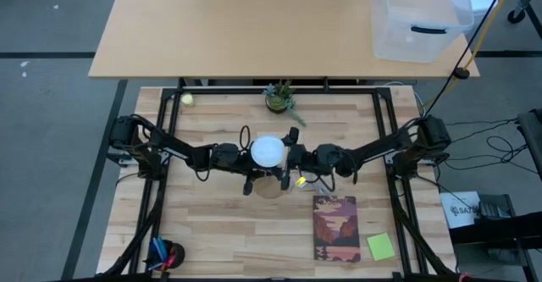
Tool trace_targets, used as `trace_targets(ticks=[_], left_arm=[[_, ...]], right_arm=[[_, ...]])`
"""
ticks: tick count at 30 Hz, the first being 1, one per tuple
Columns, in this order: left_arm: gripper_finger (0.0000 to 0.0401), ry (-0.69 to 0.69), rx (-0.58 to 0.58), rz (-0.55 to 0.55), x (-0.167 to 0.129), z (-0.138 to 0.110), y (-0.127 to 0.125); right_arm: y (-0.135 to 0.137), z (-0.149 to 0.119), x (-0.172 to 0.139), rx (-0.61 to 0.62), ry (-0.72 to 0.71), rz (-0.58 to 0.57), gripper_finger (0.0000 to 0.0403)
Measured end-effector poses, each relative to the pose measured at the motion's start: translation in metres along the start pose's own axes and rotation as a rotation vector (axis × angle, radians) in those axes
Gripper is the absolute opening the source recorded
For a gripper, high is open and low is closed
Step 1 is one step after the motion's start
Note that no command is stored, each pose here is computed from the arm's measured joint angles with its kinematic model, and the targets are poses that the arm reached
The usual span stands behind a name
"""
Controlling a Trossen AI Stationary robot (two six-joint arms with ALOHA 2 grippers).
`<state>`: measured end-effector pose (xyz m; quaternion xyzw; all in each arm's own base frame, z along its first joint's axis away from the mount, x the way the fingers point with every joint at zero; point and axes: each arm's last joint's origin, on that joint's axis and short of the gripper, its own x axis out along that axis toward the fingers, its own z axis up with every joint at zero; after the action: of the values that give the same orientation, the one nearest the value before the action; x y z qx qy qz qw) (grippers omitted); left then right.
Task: Screw lightbulb
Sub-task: Remove the white lightbulb from the silver lamp
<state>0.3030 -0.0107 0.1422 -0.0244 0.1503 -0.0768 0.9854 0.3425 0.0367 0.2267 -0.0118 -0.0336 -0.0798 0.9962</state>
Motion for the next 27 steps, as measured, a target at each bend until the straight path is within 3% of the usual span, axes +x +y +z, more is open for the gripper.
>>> trace_targets(ticks=[10,21,27], left_arm=[[0.0046,0.000,-0.008,0.008,0.000,0.000,0.000],[0.0046,0.000,-0.011,0.012,0.000,0.000,0.000],[0.0046,0.000,-0.009,0.015,0.000,0.000,0.000]], right_arm=[[0.005,-0.013,0.006,-0.003,-0.064,-0.041,0.0304],[0.006,-0.013,0.006,-0.013,-0.063,-0.009,0.0162],[0.006,-0.014,0.006,-0.038,-0.057,0.038,0.0150]])
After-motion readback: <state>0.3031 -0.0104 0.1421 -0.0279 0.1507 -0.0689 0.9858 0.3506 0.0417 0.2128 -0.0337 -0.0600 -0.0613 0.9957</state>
